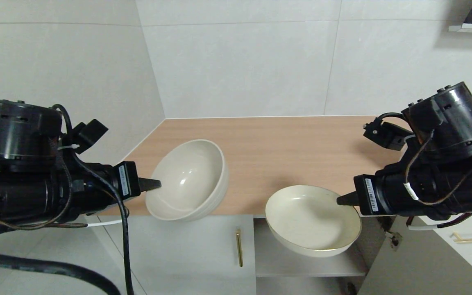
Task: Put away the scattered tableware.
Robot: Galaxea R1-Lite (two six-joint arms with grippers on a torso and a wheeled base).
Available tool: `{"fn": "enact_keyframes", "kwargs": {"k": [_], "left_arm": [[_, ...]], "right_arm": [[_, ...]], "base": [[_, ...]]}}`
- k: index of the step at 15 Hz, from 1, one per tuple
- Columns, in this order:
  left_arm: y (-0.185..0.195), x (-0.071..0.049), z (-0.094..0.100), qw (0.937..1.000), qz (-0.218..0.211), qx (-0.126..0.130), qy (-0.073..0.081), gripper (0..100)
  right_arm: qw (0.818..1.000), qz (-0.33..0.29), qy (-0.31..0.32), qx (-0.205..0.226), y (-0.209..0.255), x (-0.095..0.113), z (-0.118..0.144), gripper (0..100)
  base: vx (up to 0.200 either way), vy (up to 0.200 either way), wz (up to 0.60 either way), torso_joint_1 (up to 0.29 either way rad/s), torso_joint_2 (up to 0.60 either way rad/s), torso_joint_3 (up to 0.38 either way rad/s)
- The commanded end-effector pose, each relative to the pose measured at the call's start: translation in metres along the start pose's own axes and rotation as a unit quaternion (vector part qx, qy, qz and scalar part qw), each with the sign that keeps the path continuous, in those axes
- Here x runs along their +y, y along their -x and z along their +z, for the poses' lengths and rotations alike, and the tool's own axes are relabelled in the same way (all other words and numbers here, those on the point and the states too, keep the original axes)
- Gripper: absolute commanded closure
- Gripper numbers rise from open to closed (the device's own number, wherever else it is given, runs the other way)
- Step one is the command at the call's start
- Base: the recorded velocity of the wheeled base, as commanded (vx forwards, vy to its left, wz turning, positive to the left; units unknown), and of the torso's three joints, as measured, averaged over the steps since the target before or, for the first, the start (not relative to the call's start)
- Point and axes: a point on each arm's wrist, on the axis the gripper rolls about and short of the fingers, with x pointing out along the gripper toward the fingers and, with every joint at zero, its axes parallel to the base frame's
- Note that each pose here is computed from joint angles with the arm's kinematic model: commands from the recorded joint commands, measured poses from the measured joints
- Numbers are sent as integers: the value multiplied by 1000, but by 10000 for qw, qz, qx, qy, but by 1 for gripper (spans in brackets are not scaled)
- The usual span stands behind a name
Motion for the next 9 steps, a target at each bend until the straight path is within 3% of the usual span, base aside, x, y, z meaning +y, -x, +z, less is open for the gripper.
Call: {"fn": "enact_keyframes", "kwargs": {"k": [1, 2, 5, 9], "left_arm": [[7, -2, 0, 9999, -78, -58, -26, 100], [3, -6, -3, 9998, -158, 50, -66, 100], [-4, -10, -11, 9993, -218, 271, -119, 100], [-5, -10, -12, 9993, -217, 270, -146, 100]], "right_arm": [[9998, 100, 14, -166, 18, 0, -4, 100], [9998, 82, 60, -166, 17, -1, -5, 100], [9993, -26, 61, -368, 11, -2, -6, 100], [9987, -27, 56, -512, 10, -2, -6, 100]], "base": [[0, 0, 0, 0, 0, 0], [0, 0, 0, 0, 0, 0], [-200, 0, 0, 4, 2, 4], [0, 0, 0, 0, 0, 0]]}}
